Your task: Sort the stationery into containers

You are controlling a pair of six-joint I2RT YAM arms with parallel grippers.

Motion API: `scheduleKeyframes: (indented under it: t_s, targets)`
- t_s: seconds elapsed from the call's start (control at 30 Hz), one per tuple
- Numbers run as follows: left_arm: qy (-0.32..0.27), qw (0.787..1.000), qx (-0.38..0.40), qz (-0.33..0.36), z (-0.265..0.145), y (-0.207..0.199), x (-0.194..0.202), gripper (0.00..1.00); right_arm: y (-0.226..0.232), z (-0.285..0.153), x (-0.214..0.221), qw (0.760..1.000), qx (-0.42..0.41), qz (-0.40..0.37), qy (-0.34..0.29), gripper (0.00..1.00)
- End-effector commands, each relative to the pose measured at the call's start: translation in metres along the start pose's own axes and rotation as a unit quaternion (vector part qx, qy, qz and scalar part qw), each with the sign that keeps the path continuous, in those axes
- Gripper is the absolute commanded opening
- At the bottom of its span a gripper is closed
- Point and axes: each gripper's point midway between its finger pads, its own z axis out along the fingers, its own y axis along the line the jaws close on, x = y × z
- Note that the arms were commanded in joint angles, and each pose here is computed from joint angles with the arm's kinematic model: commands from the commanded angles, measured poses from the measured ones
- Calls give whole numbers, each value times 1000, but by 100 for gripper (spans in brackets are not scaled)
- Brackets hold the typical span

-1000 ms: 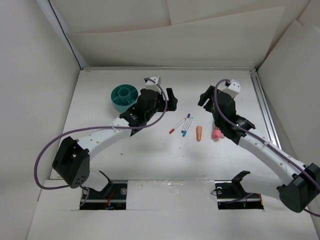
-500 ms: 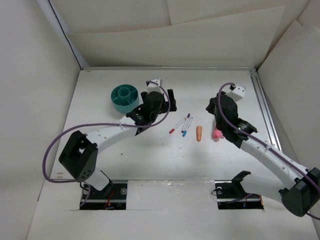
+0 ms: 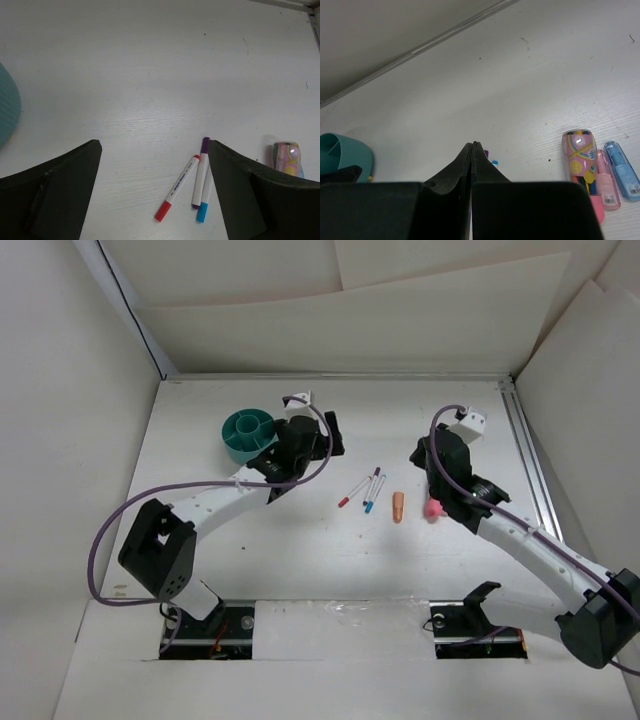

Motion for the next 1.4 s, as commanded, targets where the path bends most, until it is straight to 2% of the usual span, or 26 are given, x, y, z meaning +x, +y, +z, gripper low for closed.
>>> scheduleKeyframes:
  t_s: [0.0,0.07,0.1,0.27,0.3,0.33,0.37,0.4,0.43,0.53,0.57,0.63,0.67,0.87,1.37]
  targets:
    - [-11,998,68,12,4,-37,-23,81,7,1,-18,999,-6,26,-28,0]
    - [9,997,74,25,8,-43,-7,16,5,1,-19,999,-2,26,-30,0]
    - [7,997,73,32,9,-47,-6,0,5,1,-19,999,-2,26,-30,0]
    - [65,982,89,155,19,-74,45,1,5,-1,-21,999,-4,29,-33,2]
    - [98,975,93,176,24,-76,70,5,5,-1,-21,999,-4,29,-33,4]
    - [117,970,114,183,28,-81,83,17,5,-1,-21,999,-4,29,-33,7]
    - [115,969,120,181,28,-85,80,17,5,-1,-21,999,-4,29,-33,12]
    - [119,969,118,182,29,-84,84,29,4,-2,-25,999,-3,32,-39,17]
    - [125,966,123,187,31,-84,89,34,4,-2,-25,999,-3,32,-39,26]
    - [137,960,142,199,30,-86,99,48,4,-2,-25,999,-3,32,-39,33]
    - [142,959,140,201,32,-84,104,49,2,-3,-30,998,-1,36,-43,33]
    - [159,955,132,211,39,-78,117,47,0,-2,-26,999,1,33,-41,33]
    - [158,955,127,218,42,-78,117,41,0,-4,-29,998,-1,36,-43,33]
    - [188,946,115,238,54,-66,142,35,0,-6,-31,998,-3,39,-46,34]
    - [200,941,93,257,71,-61,153,31,3,-6,-29,998,-15,39,-37,34]
